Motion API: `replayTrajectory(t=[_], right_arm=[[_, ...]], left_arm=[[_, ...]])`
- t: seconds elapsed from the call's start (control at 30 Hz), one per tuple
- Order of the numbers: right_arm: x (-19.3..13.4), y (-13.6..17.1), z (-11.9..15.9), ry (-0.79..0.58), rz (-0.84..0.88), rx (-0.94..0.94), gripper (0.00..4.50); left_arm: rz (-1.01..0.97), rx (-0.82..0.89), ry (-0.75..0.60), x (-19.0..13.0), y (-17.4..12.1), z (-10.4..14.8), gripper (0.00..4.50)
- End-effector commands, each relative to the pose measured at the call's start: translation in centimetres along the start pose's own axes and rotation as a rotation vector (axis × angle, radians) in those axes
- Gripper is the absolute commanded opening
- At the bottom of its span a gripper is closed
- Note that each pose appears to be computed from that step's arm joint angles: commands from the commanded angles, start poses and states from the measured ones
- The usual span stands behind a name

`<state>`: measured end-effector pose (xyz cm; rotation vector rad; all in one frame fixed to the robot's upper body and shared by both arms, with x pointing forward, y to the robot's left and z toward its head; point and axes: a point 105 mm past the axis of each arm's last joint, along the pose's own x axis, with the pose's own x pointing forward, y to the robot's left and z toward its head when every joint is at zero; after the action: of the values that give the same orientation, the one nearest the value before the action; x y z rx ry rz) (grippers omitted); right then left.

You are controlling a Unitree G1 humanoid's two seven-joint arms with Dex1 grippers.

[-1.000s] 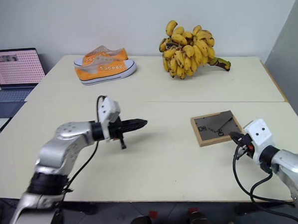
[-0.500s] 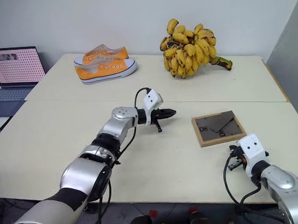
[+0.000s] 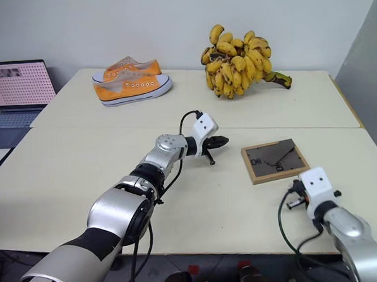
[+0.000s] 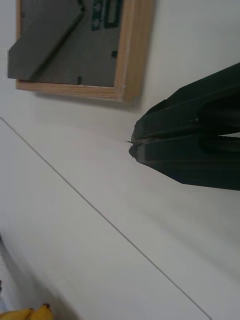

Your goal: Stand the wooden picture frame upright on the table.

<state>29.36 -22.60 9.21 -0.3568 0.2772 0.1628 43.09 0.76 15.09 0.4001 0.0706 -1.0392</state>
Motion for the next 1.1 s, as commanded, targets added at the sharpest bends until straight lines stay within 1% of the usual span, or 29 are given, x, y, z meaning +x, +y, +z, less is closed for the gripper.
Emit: replayTrajectory(t=[0.03, 0.17, 0.33, 0.43, 0.53, 0.67, 0.83, 1.0, 1.1], right_arm=[[2.1, -1.8, 0.2, -0.019, -0.049, -0.040, 0.00], [3.7, -3.3, -0.3, -0.011, -0.068, -0.069, 0.00], [5.4, -4.6, -1.5, 0.013, -0.066, -0.099, 0.00], [7.0, -4.8, -1.4, 0.006, -0.056, -0.120, 0.00], [8.2, -4.6, -0.9, -0.015, -0.045, -0.127, 0.00], [9.8, -3.3, 0.4, -0.050, -0.006, -0.140, 0.00], [11.2, -1.3, 1.4, -0.086, 0.045, -0.143, 0.00], [12.3, 0.8, 2.2, -0.115, 0.082, -0.141, 0.00], [12.7, 0.5, 2.1, -0.107, 0.071, -0.181, 0.00]], left_arm=[[-0.013, 0.050, -0.083, -0.5, 0.7, 2.5, 0.06], [-0.037, 0.058, -0.096, -1.5, 1.1, 2.4, 0.06], [-0.014, 0.056, -0.095, -3.2, 2.4, 2.0, 0.06], [-0.004, 0.057, -0.059, -4.4, 3.0, 0.6, 0.06], [0.014, 0.047, -0.026, -4.9, 3.2, -0.6, 0.06], [0.081, 0.035, 0.034, -4.5, 3.3, -2.3, 0.06], [0.150, 0.017, 0.077, -3.9, 3.4, -3.3, 0.06], [0.161, -0.087, 0.028, -4.0, 3.6, -2.6, 0.06], [0.131, -0.120, 0.010, -5.0, 3.5, -2.5, 0.06]])
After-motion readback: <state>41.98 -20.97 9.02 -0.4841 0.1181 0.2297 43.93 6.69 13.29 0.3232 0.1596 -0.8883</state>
